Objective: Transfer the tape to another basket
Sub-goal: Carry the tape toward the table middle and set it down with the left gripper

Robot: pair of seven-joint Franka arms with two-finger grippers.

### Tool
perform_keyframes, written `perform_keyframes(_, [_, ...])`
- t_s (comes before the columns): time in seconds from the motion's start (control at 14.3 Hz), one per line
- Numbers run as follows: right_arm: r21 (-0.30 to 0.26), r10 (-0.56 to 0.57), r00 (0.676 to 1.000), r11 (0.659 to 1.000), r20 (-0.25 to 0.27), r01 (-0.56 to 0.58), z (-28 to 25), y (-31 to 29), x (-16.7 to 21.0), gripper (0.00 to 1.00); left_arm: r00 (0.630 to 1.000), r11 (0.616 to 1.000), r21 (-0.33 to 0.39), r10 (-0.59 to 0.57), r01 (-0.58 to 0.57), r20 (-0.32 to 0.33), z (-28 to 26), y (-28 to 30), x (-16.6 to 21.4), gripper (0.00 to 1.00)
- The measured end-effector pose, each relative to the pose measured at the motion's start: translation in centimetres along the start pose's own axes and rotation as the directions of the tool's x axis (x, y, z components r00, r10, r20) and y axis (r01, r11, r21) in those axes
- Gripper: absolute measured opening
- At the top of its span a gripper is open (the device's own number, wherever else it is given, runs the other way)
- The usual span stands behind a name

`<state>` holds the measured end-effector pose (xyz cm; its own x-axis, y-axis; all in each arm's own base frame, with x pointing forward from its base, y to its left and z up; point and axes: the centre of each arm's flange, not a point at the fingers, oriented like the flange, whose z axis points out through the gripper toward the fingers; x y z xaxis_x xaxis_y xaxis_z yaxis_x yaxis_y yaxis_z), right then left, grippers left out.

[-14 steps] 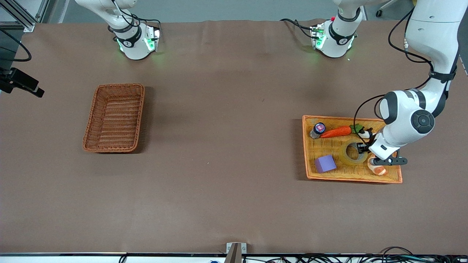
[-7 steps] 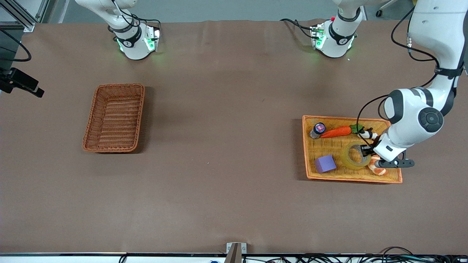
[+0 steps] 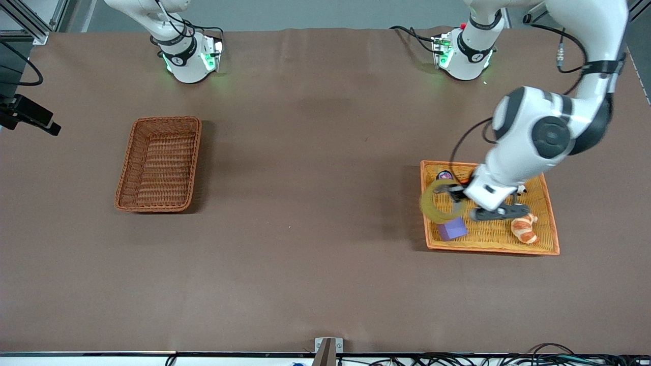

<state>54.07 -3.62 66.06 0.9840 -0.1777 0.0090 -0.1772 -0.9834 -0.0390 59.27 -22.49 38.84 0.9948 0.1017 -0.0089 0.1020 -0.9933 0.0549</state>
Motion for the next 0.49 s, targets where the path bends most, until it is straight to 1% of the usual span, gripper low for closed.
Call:
perform_keyframes(0.14, [0.0,0.001,1.0,1.0,0.0,-0.001,0.0,0.0,0.0,1.0,0.999,0.999,0.017,-0.049,0.049,0.002,1.9,7.4,-2.5,0.21])
perform_keyframes(0.28, [0.0,0.001,1.0,1.0,0.0,-0.001,0.0,0.1,0.0,1.0,0.996,0.995,0.044,-0.093,0.093,0.003,5.4,14.7,-5.4,0.21])
perform_keyframes(0.49, [0.0,0.001,1.0,1.0,0.0,-0.001,0.0,0.1,0.0,1.0,0.988,0.988,0.037,-0.153,0.152,0.023,11.0,24.9,-10.1,0.21])
